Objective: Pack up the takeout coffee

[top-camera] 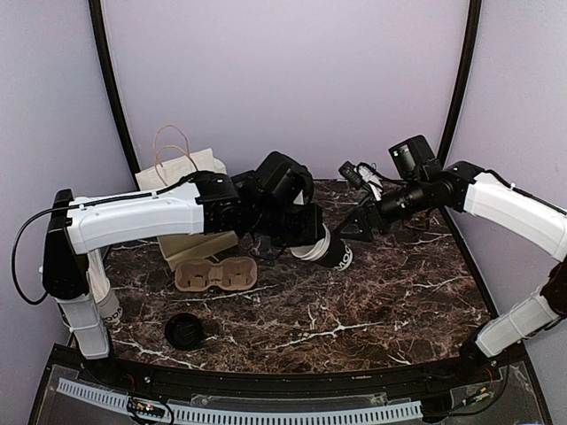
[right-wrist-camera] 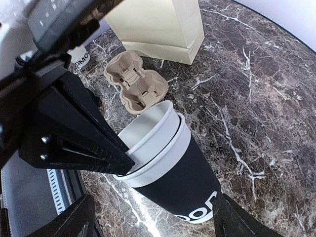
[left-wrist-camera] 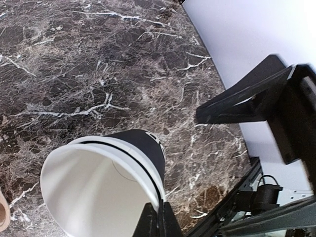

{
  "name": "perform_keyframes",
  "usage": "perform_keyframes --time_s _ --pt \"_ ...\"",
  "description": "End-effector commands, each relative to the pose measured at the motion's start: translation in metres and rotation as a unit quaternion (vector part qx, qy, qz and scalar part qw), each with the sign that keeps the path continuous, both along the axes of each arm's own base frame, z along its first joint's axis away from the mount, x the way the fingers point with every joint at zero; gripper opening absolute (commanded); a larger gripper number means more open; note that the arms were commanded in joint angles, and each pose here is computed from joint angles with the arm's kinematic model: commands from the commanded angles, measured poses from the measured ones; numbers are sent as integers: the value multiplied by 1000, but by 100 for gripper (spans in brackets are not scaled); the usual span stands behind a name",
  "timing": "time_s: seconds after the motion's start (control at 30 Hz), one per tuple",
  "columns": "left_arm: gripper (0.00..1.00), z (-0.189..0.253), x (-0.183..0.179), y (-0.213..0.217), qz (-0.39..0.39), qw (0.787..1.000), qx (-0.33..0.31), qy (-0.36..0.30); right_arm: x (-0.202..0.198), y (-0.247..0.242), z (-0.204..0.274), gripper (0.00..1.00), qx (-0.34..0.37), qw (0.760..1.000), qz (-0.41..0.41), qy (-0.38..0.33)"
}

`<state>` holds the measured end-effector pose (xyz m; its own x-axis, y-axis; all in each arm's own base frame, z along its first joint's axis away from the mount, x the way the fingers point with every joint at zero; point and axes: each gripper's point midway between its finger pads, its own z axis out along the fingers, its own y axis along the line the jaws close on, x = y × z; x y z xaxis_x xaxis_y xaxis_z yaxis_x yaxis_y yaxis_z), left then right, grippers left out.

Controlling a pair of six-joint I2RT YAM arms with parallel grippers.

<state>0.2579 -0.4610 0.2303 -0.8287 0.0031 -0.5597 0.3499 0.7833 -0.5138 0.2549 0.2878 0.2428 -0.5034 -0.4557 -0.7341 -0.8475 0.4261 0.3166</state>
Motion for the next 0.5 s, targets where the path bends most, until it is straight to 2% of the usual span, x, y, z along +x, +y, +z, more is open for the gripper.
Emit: perform_keyframes --time_s 0.0,0.3,0.47 --pt "0 53 -3 3 1 996 -86 -14 3 11 7 84 -1 1000 13 -28" --pt "0 55 -2 4 0 994 -107 -5 -1 25 3 86 -3 999 23 -28" --pt "0 57 -1 3 -3 994 -113 -4 13 27 2 86 -9 999 -9 -29"
